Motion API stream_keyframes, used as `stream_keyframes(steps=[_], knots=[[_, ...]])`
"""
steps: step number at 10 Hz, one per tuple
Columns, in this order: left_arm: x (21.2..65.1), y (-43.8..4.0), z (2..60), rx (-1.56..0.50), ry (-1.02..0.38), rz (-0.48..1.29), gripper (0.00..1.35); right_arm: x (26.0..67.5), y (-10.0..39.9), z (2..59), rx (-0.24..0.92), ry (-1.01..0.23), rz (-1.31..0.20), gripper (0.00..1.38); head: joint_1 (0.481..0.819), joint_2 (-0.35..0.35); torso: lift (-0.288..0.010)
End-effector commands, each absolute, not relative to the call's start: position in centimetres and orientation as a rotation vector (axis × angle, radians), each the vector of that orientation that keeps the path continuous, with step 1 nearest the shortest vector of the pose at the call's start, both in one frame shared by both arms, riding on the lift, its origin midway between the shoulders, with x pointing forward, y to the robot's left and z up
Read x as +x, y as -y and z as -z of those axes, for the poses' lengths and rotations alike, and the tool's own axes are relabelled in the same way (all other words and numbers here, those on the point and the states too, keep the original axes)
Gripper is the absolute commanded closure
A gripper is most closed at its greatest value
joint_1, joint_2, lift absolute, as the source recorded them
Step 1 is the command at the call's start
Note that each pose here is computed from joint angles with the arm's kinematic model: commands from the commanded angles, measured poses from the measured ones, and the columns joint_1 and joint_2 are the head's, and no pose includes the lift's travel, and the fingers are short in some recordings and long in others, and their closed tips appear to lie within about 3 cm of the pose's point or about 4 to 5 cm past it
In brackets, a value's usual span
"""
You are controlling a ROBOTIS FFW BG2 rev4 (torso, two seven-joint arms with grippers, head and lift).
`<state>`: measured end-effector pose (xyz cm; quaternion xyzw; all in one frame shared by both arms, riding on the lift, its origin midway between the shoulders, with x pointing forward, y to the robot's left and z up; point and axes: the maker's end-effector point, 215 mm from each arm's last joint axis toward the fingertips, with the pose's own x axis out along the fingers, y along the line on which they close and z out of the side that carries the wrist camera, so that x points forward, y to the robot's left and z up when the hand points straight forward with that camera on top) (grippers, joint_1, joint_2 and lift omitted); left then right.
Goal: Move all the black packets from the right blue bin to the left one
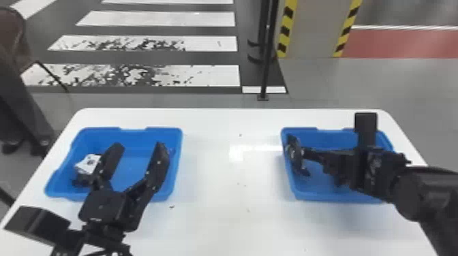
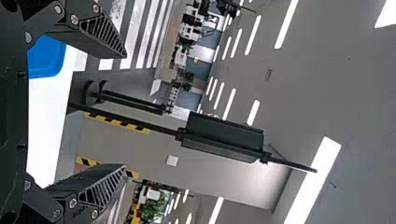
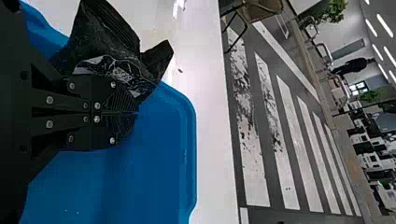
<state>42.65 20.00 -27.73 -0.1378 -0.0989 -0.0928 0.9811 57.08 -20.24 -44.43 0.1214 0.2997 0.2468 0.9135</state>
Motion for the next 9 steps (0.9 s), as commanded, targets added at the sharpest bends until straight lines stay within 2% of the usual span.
stream_keyframes(steps=[1,5,9], knots=[[42.6,-20.0,27.7,-0.277,0.199,0.187,0.22,55.4,21.1,42.4,0.258,-0.581,-0.499,1.16,0.695,-0.002,-0.140],[42.5,-19.9,28.1,-0.277,0.192,0.190,0.22,54.4,23.3,39.4,0.271,-0.520,-0.461,1.16,0.695,-0.026,-0.140],[42.5,-19.8,28.1,-0.279,0.192,0.191,0.22,54.5,21.4,34.5,0.297,-0.417,-0.511,1.16,0.695,-0.024,-0.140]])
